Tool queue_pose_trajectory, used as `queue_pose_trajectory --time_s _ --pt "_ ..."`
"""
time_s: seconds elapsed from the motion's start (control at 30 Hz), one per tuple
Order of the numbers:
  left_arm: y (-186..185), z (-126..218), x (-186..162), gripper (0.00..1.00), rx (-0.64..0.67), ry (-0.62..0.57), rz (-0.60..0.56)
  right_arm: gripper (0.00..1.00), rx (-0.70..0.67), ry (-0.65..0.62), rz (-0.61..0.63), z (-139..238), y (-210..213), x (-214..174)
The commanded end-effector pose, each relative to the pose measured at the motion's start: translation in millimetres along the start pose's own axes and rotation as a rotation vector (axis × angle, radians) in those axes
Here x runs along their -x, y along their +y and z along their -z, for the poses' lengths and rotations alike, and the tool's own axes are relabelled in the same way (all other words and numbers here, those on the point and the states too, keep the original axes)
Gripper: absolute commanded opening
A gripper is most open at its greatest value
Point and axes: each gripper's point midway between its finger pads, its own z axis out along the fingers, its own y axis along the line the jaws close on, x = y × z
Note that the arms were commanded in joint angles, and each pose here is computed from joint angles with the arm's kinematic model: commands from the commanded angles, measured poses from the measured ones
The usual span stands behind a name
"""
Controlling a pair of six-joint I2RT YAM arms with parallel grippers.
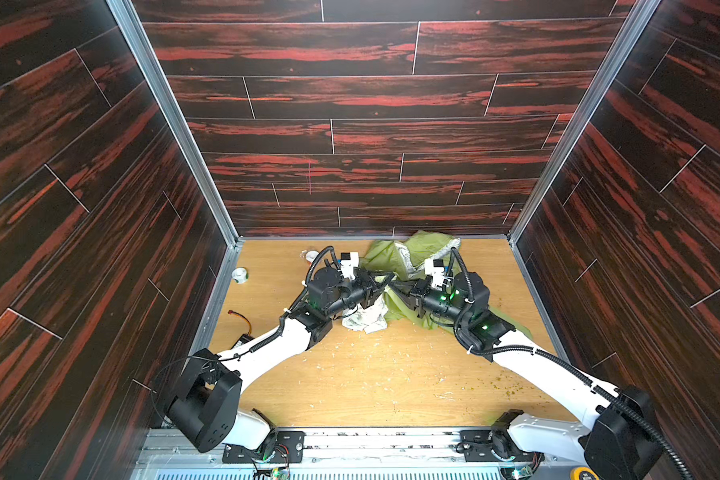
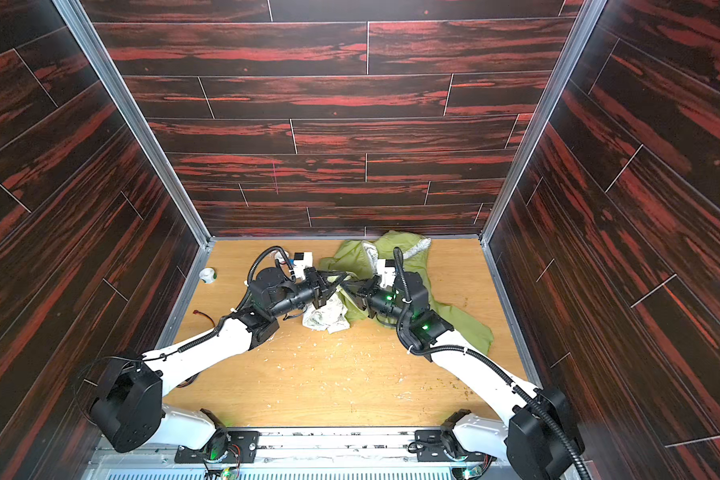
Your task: Zip up the jacket
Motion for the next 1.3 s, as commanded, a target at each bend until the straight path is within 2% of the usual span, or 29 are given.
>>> queue_pose_trajectory --time_s 0.0,0.2,0.4,0.47,0.57,0.83,1.17,1.27 --pt "-24 3 -7 0.00 -0.090 0.030 -0.037 0.17 0.003 0.012 0.014 2 6 -1" --pt "-26 3 -13 0.00 -0.101 0.068 -0.057 0.39 -0.004 -0.041 0.073 28 19 3" --pt "-36 9 -26 0.00 -0.134 0.131 -0.147 0.56 -0.046 -0.105 0.161 70 38 10" --pt "-39 13 -31 0.00 -0.151 0.165 -0.174 0.59 -0.073 -0.117 0.183 81 43 13" --pt "-37 15 -36 0.00 -0.165 0.200 -0.188 0.59 -0.102 -0.094 0.186 86 44 17" --pt "-41 24 -42 0.00 -0.235 0.201 -0.232 0.45 -0.071 0.107 0.159 58 41 9" --pt "-28 26 -50 0.00 -0.192 0.238 -0.218 0.46 -0.053 0.181 0.128 33 23 16" --pt "-23 27 -51 0.00 -0.183 0.244 -0.211 0.43 -0.042 0.210 0.101 25 15 17"
